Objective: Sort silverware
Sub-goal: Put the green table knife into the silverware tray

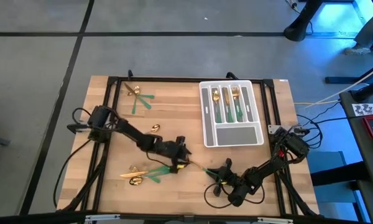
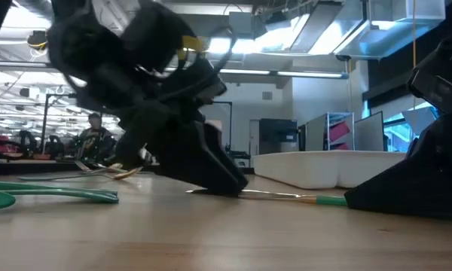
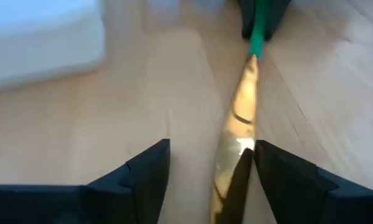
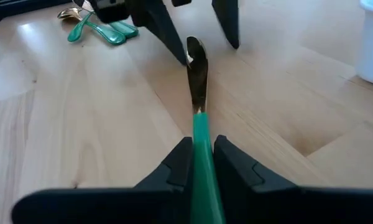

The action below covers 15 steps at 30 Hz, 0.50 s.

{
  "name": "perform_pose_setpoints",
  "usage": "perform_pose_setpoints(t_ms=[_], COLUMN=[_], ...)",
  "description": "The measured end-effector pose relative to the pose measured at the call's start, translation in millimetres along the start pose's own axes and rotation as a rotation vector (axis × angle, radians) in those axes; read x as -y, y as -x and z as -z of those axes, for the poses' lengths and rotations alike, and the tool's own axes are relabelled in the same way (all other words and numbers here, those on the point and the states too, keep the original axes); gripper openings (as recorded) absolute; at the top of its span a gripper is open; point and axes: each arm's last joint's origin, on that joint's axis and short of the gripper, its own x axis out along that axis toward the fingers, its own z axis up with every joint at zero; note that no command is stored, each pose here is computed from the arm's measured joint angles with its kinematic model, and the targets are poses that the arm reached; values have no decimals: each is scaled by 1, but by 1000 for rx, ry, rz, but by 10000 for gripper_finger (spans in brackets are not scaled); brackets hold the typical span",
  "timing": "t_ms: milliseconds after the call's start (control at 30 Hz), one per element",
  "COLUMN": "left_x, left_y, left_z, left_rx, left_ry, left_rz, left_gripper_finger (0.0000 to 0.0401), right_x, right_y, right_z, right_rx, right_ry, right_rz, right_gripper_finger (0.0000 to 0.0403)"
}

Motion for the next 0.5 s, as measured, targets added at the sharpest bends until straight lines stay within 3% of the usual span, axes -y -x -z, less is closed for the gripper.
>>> perform_pose_setpoints(t_ms=[67, 267, 500], left_x=[-4, 9, 14], left_y=[0, 0, -11], left_z=[1, 1, -1], left_rx=[-19, -39, -116], left_ry=[5, -181, -168], left_rz=[33, 84, 97], left_gripper_finger=[206, 166, 142], right_x=[0, 0, -1], right_y=[0, 0, 0], right_z=[0, 0, 0], right_rx=[0, 4, 16], right_ry=[0, 0, 5], right_rz=[0, -2, -11], right_gripper_finger=[49, 49, 49])
